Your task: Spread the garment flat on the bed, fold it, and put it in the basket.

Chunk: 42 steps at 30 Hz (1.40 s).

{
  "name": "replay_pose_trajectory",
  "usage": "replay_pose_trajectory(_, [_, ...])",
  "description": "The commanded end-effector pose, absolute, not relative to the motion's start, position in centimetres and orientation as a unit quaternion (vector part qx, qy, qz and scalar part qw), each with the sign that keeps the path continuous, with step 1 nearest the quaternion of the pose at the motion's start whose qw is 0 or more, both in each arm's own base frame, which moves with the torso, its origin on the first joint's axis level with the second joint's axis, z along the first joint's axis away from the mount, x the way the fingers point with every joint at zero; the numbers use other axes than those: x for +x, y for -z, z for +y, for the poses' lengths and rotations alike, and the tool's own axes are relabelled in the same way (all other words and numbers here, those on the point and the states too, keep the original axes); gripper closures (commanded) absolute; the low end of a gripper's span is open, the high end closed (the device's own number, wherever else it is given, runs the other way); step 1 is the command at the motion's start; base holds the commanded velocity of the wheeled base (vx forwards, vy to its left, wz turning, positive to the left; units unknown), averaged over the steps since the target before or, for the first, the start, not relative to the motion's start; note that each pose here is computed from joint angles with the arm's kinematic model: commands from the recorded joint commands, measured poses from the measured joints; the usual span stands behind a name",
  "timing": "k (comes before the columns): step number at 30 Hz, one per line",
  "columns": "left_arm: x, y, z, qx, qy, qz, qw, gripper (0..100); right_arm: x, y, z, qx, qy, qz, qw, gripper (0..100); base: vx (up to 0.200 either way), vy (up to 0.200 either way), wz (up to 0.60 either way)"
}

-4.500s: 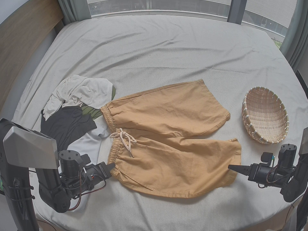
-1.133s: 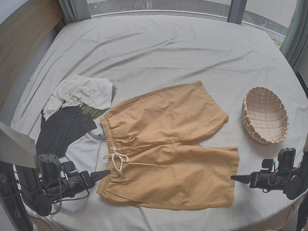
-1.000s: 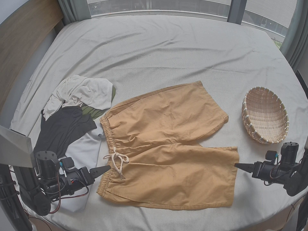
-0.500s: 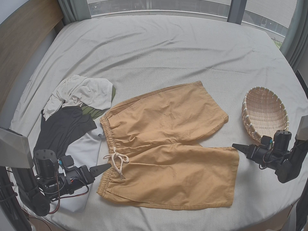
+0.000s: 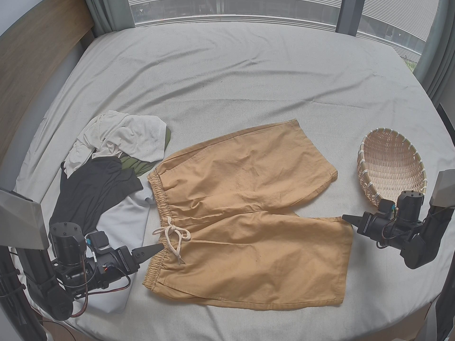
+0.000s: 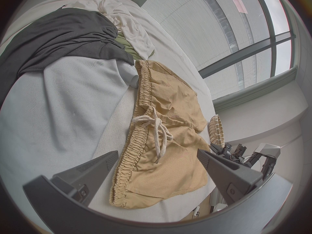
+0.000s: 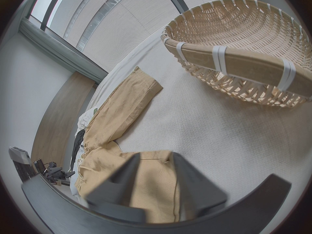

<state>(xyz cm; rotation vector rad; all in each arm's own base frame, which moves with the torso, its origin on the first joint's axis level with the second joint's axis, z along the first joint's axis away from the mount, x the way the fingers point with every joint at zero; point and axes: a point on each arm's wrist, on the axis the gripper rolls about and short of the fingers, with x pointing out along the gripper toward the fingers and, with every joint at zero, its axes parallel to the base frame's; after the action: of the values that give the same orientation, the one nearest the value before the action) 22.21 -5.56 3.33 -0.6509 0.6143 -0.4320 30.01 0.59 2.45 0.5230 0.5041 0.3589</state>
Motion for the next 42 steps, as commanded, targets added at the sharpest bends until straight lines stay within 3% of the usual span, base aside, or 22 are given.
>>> replay_pose_trajectory(1, [22.2,-3.3,-5.6,-0.312,0.207,0.296,0.879,0,30.2,-2.5,0.7,0.253,-0.177,0.242,0.92,100,0.0,0.0,0.0])
replay_pose_trajectory(16, [22.3,-3.2,-5.5,-0.312,0.206,0.297,0.879,0,33.2,-5.4,0.4,0.238,-0.192,0.165,0.938,100,0.0,0.0,0.0])
replay_pose_trajectory(32, [22.1,-2.5,-5.6,-0.306,0.185,0.308,0.882,0,34.1,-5.7,0.5,0.231,-0.189,0.165,0.94,100,0.0,0.0,0.0])
replay_pose_trajectory(33, [22.1,-2.5,-5.6,-0.306,0.184,0.309,0.881,0,34.1,-5.7,0.6,0.228,-0.19,0.162,0.941,0,0.0,0.0,0.0])
replay_pose_trajectory(42, [21.0,-2.2,-5.6,-0.303,0.182,0.328,0.876,0,32.7,-6.7,2.1,0.214,-0.203,0.12,0.948,0,0.0,0.0,0.0])
